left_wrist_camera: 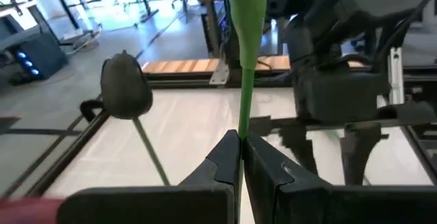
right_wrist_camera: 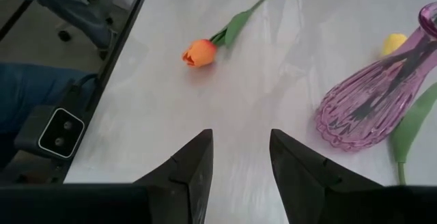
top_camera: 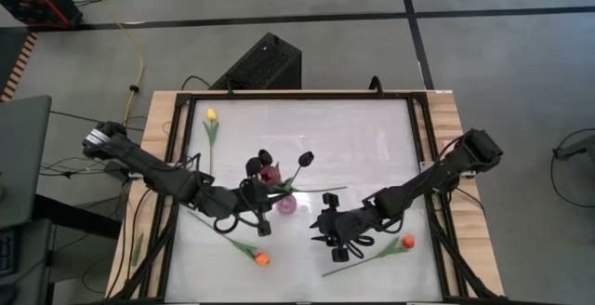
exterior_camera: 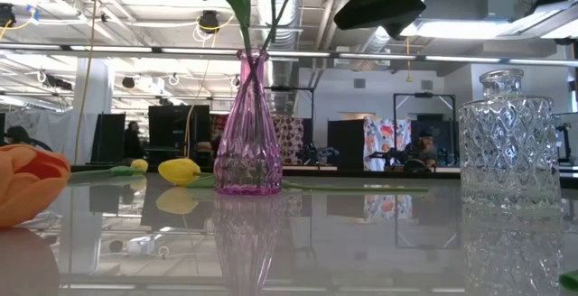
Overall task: Sort flowers into vase by color
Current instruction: Put the red flower into the pink vase
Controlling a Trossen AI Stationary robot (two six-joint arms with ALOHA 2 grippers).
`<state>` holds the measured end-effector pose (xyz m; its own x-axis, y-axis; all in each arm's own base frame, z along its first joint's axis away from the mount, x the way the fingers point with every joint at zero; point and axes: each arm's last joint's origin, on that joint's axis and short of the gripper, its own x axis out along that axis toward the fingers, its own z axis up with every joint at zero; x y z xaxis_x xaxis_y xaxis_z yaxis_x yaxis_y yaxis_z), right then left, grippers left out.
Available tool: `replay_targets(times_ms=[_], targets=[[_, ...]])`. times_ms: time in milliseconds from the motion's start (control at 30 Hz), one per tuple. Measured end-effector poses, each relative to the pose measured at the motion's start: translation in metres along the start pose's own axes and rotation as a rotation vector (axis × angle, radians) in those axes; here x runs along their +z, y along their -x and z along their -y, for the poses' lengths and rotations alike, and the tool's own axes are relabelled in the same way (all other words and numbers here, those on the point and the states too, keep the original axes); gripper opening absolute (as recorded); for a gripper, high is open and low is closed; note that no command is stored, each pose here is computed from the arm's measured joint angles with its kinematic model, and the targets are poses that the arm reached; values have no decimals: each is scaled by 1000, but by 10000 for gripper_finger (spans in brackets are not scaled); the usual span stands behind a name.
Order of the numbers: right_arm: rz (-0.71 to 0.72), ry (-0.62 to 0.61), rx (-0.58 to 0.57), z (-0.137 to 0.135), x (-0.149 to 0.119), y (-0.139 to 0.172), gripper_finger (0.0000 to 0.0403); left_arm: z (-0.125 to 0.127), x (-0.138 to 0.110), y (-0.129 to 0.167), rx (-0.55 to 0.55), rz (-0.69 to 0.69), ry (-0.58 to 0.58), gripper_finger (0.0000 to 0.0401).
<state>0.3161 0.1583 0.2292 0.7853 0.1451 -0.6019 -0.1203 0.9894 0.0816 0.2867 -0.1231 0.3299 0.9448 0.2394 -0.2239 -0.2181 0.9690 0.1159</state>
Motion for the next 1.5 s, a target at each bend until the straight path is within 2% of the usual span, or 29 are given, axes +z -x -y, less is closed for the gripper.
replay_targets(times_ms=[200, 800, 1067, 1233, 1367, 1500], targets=[[0, 1, 2, -1, 0, 0, 169, -1, 8, 8, 70, -68, -30, 0], [1, 1, 3, -1, 0, 0, 168, 1, 1, 2, 77, -99, -15, 0], [15, 0, 12, -3, 1, 0, 168, 11, -14, -11, 100, -142, -49, 0], [14, 10, 26, -9, -1, 2, 168, 11, -14, -12, 90, -142, -26, 1], [13, 16, 34, -12, -2, 3, 168, 11, -14, -12, 101, -140, -22, 23], [14, 18, 40, -14, -2, 3, 168, 10, -14, -12, 105, -139, 8, 66]])
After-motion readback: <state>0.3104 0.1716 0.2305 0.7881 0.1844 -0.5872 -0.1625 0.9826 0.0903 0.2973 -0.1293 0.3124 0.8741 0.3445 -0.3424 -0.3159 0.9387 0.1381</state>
